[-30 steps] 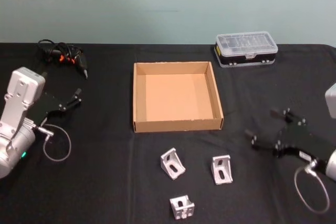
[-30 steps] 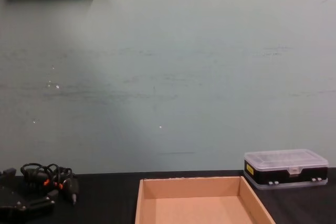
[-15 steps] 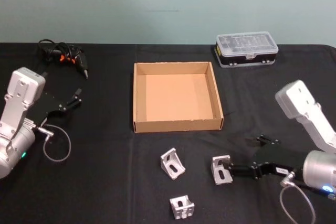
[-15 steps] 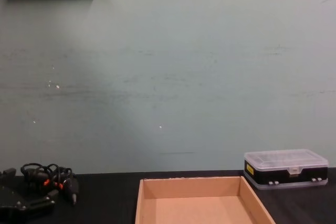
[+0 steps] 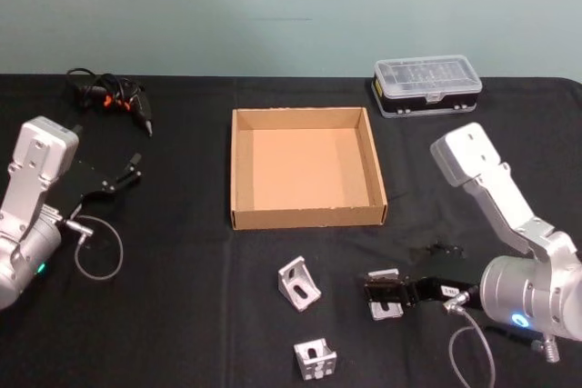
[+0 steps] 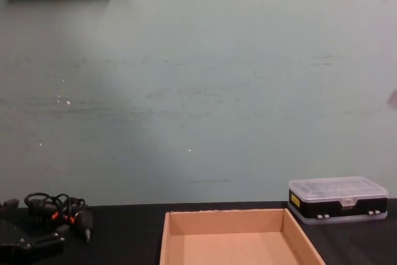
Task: Use one hand to pick up the angle iron from the table and place it into the box.
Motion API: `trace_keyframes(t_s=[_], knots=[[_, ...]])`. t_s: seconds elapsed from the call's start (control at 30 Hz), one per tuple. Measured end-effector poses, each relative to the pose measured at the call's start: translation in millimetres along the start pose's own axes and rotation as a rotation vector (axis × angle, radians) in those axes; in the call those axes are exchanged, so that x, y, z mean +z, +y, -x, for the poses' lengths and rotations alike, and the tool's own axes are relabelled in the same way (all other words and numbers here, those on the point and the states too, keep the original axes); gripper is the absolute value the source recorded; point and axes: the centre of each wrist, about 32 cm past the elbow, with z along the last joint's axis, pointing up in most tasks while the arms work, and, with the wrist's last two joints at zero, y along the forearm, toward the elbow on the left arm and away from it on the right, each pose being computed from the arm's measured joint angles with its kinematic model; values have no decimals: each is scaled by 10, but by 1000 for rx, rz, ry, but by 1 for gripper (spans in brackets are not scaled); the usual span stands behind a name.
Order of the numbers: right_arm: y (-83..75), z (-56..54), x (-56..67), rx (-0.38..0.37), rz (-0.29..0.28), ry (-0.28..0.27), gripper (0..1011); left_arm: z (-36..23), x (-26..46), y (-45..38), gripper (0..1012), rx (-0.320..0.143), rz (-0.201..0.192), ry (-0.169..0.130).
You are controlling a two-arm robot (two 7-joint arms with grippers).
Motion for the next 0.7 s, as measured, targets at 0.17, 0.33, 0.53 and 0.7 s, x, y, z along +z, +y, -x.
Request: trace_keyframes(t_s=[0.17,0.33,0.53,0.7], knots=[[76,51,27,-32,67,44,1000,0,0,0,1000,0,0,0],[151,72,39,-57,96,97,1000,0,0,0,1000,0,0,0],[215,97,48,-56,95,134,1000,0,0,0,1000,0,0,0],[300,134,57,-70,93,144,1000,0,0,0,1000,0,0,0]])
